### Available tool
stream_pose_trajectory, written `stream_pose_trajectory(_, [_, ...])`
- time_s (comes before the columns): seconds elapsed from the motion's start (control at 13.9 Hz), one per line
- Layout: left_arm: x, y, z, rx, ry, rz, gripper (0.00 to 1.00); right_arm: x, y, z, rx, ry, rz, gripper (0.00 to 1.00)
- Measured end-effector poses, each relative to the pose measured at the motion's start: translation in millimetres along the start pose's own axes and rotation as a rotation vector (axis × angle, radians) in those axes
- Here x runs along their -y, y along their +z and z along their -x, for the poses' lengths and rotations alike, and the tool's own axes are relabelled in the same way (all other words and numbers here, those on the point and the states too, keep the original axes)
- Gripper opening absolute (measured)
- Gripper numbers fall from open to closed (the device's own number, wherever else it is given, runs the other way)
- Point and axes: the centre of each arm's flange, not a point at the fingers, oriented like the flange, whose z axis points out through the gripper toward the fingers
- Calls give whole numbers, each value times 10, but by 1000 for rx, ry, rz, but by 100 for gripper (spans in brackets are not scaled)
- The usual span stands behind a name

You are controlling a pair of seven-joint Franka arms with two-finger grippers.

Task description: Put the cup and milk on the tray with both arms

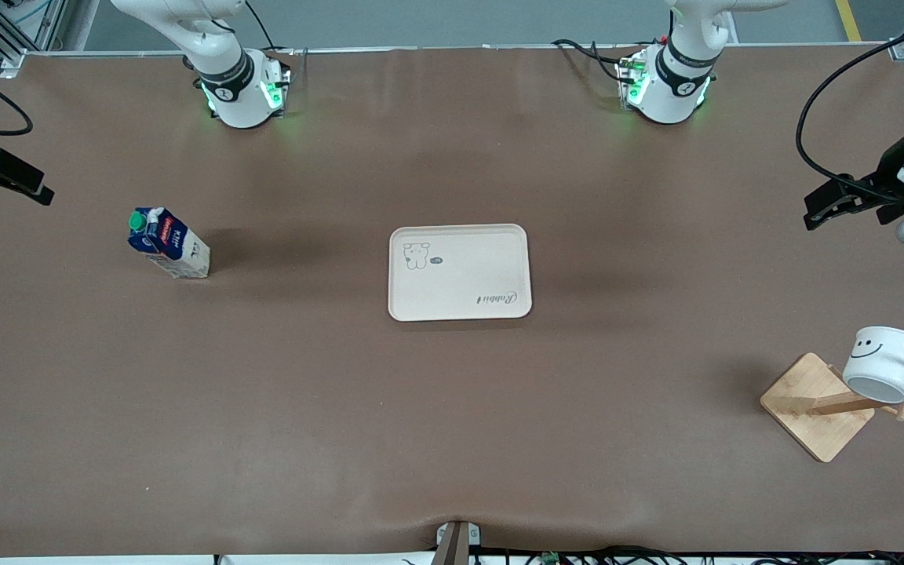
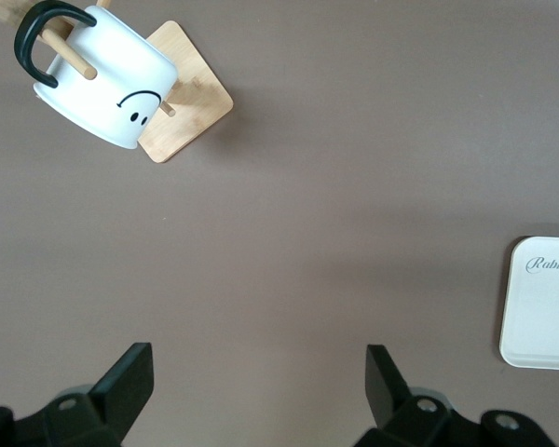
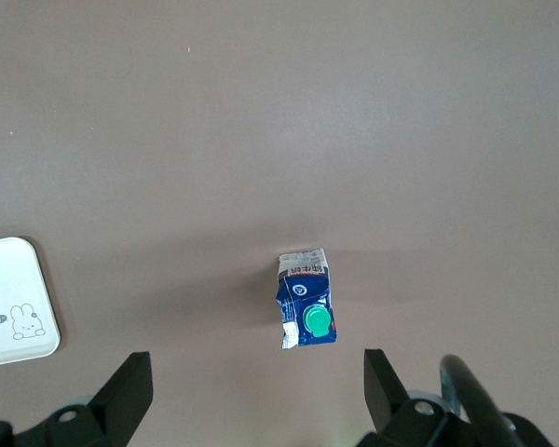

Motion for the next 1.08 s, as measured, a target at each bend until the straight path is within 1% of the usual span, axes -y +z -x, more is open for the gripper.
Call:
stream_pose_trajectory(0.65, [2, 21, -10, 4, 0, 0, 100, 0, 1, -1, 0, 0, 0, 100])
stream_pose_trajectory(1.08, [3, 194, -93, 34, 0, -2, 100, -36, 4, -5, 1, 7, 0, 100])
